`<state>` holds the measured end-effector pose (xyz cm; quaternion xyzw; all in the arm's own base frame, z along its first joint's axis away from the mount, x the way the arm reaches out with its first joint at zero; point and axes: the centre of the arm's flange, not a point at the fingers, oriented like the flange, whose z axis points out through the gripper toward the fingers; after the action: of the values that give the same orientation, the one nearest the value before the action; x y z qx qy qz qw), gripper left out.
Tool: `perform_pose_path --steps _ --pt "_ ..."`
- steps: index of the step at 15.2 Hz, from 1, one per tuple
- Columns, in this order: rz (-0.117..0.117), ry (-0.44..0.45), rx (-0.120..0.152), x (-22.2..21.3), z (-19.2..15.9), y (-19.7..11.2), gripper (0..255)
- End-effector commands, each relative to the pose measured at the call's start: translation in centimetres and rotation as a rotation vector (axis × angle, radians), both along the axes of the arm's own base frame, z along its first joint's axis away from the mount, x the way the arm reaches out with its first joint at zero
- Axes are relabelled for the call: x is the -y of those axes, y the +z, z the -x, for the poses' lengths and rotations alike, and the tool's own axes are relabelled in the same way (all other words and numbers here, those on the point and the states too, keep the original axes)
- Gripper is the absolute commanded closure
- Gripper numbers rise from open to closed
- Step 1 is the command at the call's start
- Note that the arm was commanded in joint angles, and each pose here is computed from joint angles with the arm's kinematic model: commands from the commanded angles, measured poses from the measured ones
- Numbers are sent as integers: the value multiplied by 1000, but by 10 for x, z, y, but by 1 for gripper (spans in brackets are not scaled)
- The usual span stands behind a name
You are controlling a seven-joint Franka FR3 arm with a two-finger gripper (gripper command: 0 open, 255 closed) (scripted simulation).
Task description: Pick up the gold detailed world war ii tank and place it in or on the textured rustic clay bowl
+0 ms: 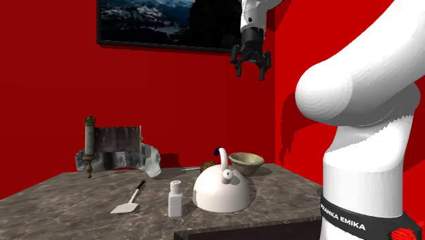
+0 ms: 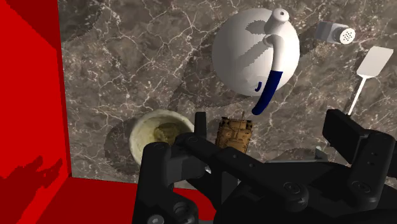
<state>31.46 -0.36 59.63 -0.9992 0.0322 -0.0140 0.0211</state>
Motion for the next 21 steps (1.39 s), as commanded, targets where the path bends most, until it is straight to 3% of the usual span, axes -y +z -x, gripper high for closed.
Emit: perform_pose_path --steps 1,21 --pt "0 0 0 0 0 0 0" --pt "33 94 35 -21 -166 -201 0"
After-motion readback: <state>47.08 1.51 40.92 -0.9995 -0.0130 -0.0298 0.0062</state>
